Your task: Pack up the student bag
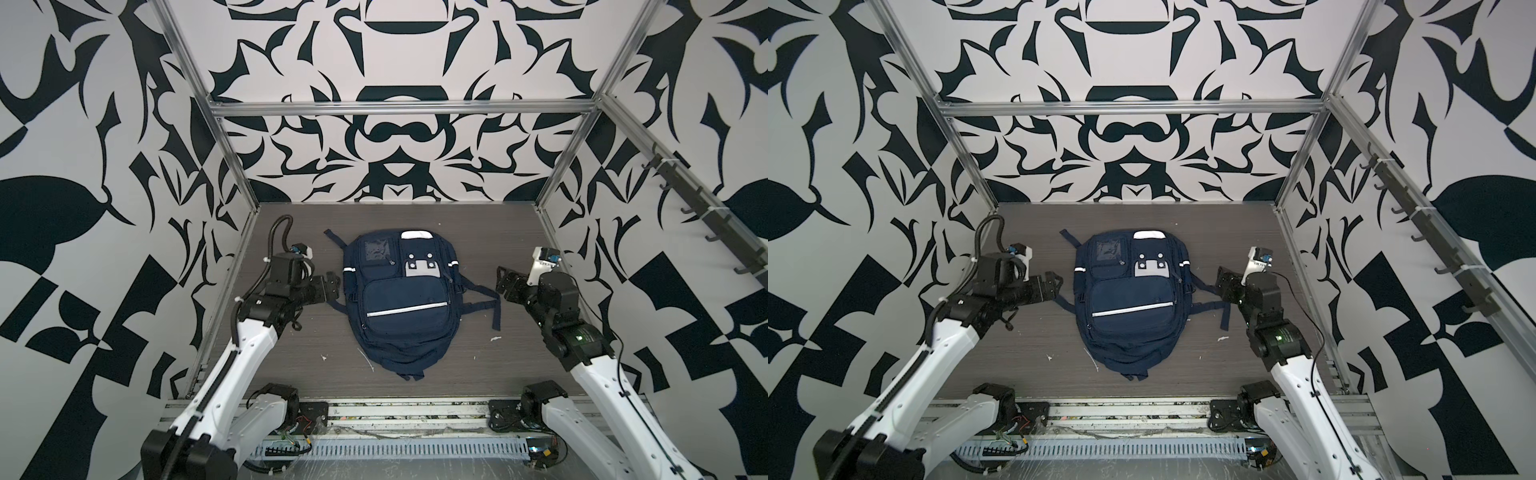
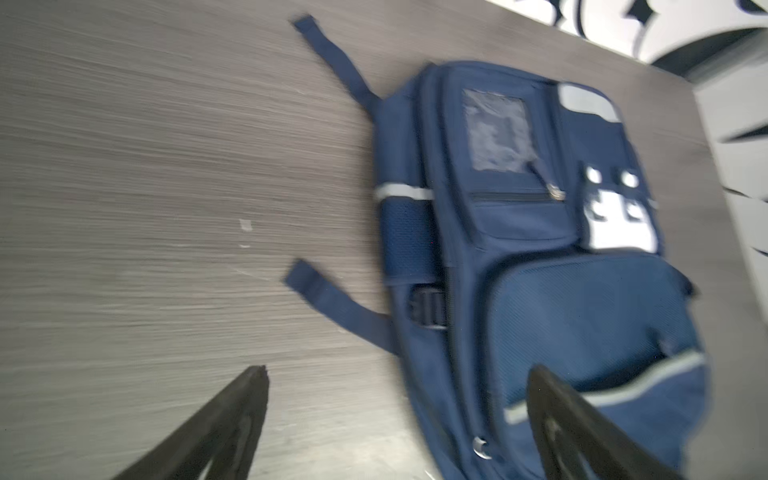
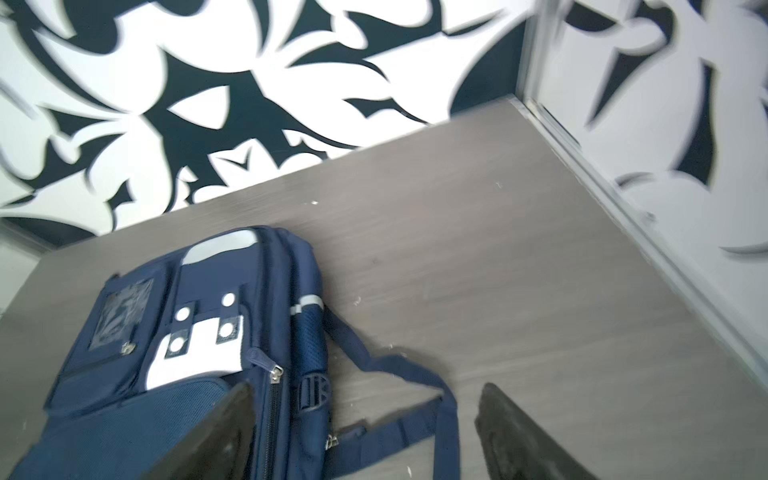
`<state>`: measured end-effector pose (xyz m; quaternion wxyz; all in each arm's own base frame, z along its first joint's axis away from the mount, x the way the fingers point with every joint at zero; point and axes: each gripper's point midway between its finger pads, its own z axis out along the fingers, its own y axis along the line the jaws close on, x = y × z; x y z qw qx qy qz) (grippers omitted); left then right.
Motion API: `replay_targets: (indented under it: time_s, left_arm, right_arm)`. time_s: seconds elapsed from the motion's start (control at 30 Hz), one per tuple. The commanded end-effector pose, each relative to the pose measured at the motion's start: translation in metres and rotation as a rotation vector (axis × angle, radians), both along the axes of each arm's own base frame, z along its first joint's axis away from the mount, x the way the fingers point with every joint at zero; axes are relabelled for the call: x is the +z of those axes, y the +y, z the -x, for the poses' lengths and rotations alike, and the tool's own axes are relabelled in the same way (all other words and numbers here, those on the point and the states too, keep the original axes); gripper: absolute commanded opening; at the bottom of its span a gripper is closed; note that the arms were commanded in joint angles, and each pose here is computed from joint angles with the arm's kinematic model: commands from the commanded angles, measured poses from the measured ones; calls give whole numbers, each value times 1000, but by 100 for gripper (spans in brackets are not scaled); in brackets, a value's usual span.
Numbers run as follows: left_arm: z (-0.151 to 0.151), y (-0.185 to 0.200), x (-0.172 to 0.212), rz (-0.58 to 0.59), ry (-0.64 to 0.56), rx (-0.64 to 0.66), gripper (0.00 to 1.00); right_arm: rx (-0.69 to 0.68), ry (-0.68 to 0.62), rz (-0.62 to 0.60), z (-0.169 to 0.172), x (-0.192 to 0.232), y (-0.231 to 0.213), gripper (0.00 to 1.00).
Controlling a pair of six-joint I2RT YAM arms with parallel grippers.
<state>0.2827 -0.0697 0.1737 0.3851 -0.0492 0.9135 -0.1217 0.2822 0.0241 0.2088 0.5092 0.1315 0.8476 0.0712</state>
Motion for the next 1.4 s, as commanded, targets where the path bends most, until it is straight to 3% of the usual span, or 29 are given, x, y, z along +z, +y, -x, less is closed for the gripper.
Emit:
replay_targets:
  time_s: [0.0,0.17,0.43,0.57,0.83,0.93,1.13,1.37]
  left_arm:
    - [-3,57,-3,-172,-136,260,99]
    - [-1,75,-4,-306,-249,277,99]
    - [-17,86,-24,-476,-263,253,99]
    - [-28,85,-33,-465,-274,220,99]
    - [-46,94,-65,-392,-246,244,99]
    - [-54,89,-66,-383,-261,221,99]
    - [-80,83,-63,-376,-290,190,99]
    - [-112,78,-74,-358,-280,177,99]
  right_arm:
    - [-75,94,94,13,-25,-21,100]
    - [-162,129,162,19,-40,-39,100]
    - [-264,193,213,14,-65,-66,100]
    - [-340,220,252,10,-83,-86,100]
    - [-249,-49,367,-4,-89,-83,100]
    - [-250,-44,368,-4,-91,-83,100]
    - [-114,20,357,-29,-104,-63,100]
    - [-84,-50,324,-64,-102,-54,100]
